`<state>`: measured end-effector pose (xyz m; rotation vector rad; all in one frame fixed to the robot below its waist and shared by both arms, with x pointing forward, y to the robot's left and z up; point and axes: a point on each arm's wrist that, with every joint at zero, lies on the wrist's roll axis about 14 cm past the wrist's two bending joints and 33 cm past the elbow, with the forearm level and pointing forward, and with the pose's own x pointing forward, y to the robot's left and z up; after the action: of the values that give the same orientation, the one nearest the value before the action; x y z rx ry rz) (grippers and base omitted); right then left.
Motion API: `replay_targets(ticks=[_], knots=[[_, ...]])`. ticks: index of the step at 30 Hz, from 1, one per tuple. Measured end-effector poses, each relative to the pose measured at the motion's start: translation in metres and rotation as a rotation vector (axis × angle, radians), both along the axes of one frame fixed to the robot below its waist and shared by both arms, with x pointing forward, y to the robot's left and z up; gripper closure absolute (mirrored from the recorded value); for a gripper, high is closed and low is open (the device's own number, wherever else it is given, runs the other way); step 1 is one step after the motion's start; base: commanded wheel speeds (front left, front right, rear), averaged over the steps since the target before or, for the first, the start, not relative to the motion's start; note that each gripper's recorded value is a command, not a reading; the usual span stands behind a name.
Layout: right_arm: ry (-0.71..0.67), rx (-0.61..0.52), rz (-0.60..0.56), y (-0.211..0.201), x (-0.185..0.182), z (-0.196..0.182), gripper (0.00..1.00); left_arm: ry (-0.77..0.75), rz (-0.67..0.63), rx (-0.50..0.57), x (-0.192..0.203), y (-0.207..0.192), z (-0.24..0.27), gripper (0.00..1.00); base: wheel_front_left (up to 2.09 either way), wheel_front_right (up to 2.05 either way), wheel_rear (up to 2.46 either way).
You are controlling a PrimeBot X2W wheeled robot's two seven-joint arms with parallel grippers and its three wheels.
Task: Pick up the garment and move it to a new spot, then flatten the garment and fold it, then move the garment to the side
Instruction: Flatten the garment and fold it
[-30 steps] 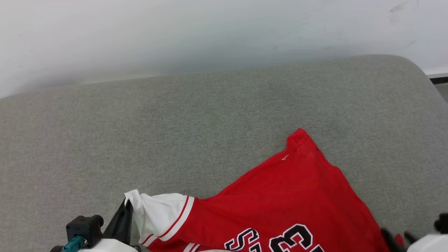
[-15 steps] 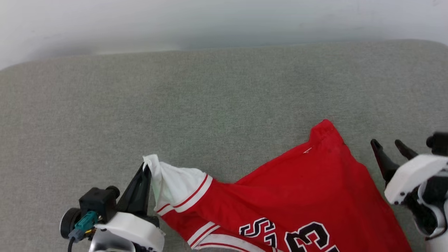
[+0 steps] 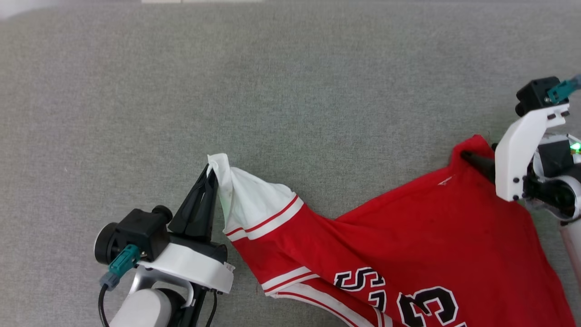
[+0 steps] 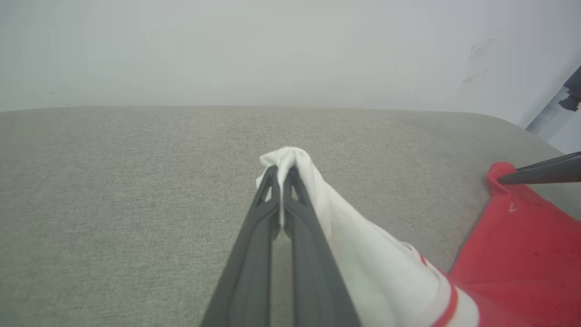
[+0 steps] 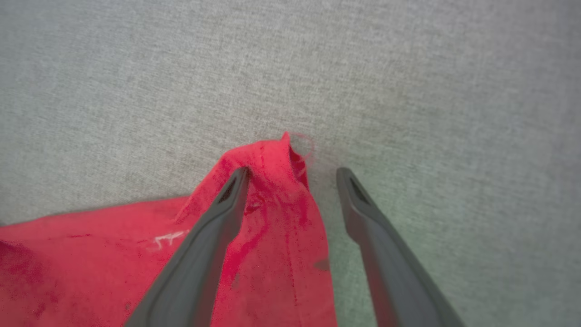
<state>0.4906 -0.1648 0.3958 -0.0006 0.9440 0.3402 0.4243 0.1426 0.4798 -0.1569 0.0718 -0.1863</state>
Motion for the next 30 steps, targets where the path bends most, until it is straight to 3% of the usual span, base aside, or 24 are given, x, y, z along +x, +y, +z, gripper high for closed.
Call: replay_targets(ticks=[6,7,8,9,14,20,30], knots=[[0.181,-0.023,0.025,0.004,-0.006,-0.034,0.0,0.031,0.007,0.0,0.006,0.002,-0.015,1.0,0.0,0.0,0.0],[0.203,-0.023,0.022,0.003,-0.007,-0.036,0.56,0.035,0.008,0.001,0.006,0.002,-0.017,1.0,0.0,0.0,0.0],[0.218,-0.029,0.023,0.003,-0.007,-0.036,0.81,0.038,0.01,0.001,0.005,0.003,-0.018,1.0,0.0,0.0,0.0],[0.219,-0.03,0.024,0.003,-0.007,-0.035,1.0,0.037,0.012,0.001,0.005,0.003,-0.018,1.0,0.0,0.0,0.0],[0.186,-0.015,0.024,0.007,-0.007,-0.027,1.0,0.031,0.016,-0.001,0.003,0.005,-0.015,1.0,0.0,0.0,0.0],[-0.03,0.013,-0.017,0.002,0.015,0.017,1.0,-0.018,0.039,0.043,0.006,0.022,0.007,1.0,0.0,0.0,0.0],[-0.4,0.011,-0.12,-0.028,0.046,0.115,1.0,-0.25,0.049,0.049,0.056,0.038,0.102,1.0,0.0,0.0,0.0]])
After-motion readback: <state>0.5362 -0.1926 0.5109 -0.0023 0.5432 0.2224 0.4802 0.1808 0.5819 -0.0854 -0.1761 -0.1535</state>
